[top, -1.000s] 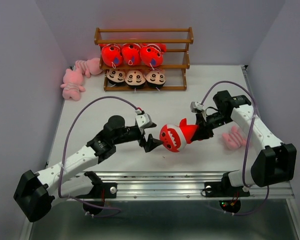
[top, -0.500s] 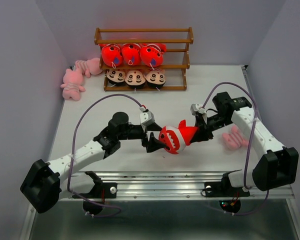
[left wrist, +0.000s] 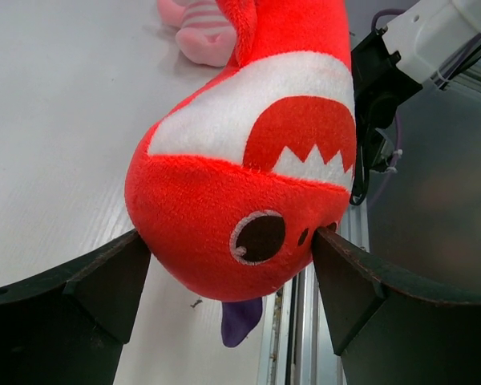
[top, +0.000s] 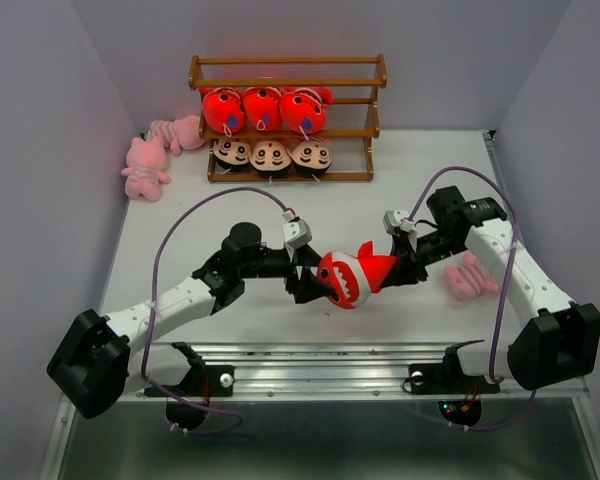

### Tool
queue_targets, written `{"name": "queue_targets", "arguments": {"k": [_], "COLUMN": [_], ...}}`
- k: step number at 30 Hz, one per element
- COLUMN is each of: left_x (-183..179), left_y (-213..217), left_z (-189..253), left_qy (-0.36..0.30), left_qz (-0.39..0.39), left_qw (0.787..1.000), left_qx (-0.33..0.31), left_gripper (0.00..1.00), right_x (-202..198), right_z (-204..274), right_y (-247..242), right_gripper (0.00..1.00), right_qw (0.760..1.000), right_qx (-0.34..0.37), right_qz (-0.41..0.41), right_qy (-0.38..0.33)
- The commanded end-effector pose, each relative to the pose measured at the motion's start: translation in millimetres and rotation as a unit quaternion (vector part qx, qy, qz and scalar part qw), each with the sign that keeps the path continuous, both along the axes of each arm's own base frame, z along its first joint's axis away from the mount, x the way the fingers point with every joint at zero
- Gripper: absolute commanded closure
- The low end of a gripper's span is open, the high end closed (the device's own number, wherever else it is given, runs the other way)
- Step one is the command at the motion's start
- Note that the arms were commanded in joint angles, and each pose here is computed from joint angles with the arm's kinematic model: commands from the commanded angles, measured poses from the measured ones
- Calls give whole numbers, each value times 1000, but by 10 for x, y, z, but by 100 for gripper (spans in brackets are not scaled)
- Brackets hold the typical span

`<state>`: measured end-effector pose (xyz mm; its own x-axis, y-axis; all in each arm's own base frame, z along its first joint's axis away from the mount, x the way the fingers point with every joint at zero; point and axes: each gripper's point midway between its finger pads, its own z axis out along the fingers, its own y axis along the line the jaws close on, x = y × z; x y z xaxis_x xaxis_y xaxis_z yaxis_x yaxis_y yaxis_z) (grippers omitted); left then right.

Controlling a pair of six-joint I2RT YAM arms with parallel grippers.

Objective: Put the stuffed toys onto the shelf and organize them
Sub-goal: Pass the stuffed toy from the right arm to the left

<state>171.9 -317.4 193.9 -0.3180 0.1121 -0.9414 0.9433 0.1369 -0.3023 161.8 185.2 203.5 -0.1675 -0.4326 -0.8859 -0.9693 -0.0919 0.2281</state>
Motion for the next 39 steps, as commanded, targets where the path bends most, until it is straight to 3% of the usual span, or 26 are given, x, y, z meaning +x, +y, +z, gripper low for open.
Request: {"name": "queue_targets", "arguments": {"k": [1,5,10,12,15,17,20,21,23,25,31,34,37,39], "left_x": [-23,-134,-215,-235,-243,-249,-197,-136,-14,48,254,346,514,642], "left_y": [-54,-83,-118,-120,-126,-120,-88,-57,0,68,422,620,756,818], "left_z": [305,318,313,319,326,356,414,420,352,349,369,505,527,566], "left_qy": [-17,5,29,34,40,38,22,15,19,14,15,15,47,67], "left_qz": [-20,-50,-78,-83,-86,-85,-60,-35,16,48,187,255,327,369], "left_qw": [999,997,994,993,992,992,994,996,998,998,982,965,942,926], "left_qx": [-43,-63,-77,-82,-84,-86,-84,-75,-53,-44,-32,-49,-54,-51], "left_gripper": [10,18,39,50,85,97,100,100,100,100,100,100,100,100], "right_x": [-134,-110,-54,-25,4,35,109,184,287,444,1100,1508,1652,1665], "right_z": [146,123,108,83,47,26,-11,-37,-74,-69,-25,53,58,30], "right_y": [64,82,92,95,96,92,75,60,34,10,-307,-732,-992,-1101], "right_gripper": [97,97,97,96,95,93,77,60,41,0,0,0,0,0], "right_qw": [999,999,999,999,999,1000,999,998,995,989,931,848,795,778], "right_qx": [38,43,40,38,33,27,12,0,-16,-21,-78,-105,-103,-92], "right_qz": [15,17,12,8,-2,-10,-35,-60,-95,-146,-347,-505,-584,-610], "right_qy": [1,7,7,6,13,11,5,1,-8,-29,-80,-121,-129,-121]}}
